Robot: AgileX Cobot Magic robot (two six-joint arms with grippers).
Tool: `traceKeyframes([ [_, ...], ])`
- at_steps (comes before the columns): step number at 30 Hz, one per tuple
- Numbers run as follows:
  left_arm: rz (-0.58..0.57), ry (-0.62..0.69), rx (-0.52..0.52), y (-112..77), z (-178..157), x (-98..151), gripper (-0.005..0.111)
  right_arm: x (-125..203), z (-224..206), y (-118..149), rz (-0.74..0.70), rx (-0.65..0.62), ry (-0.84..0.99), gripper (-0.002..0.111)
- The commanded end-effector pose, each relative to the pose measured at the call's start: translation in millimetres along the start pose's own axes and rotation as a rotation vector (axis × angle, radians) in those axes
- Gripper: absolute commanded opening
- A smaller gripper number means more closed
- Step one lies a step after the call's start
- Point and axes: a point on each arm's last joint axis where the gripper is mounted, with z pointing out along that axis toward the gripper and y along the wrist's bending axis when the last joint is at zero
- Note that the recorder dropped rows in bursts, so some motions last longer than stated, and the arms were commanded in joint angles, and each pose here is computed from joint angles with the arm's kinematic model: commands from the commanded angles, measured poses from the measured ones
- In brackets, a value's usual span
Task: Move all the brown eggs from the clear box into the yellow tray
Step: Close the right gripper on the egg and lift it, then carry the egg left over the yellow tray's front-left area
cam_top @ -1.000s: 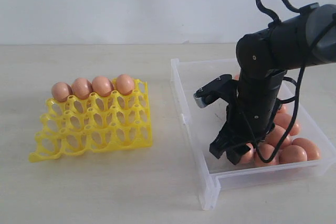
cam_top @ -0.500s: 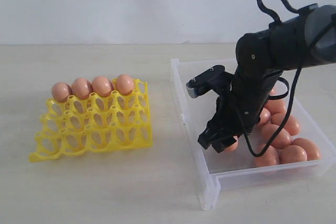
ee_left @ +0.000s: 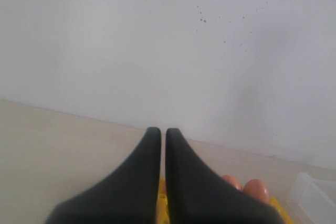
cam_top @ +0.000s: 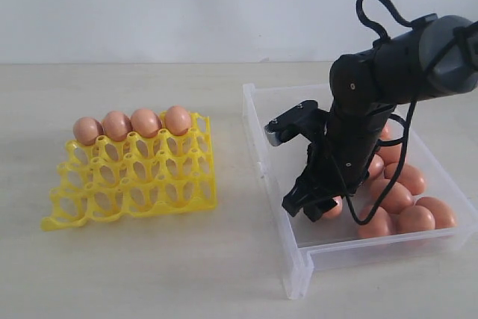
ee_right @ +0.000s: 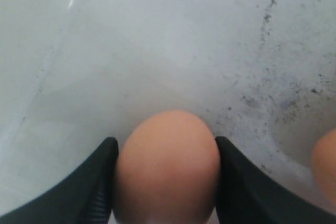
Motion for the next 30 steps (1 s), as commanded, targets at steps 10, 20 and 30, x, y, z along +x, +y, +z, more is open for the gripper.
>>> traceKeyframes([
  [10, 0.005, -0.004, 0.005, -0.5, 0, -1, 0.004, -10, 4, -2, 0.035, 0.030, -0.139, 0.000],
  [20, 0.005, -0.004, 0.005, -0.5, 0, -1, 0.004, -35, -70, -6, 0.134, 0.090, -0.630, 0.000],
  [30, 0.005, -0.004, 0.005, -0.5, 0, -1, 0.004, -26, -92, 15, 0.168, 0.115, -1.257, 0.000],
])
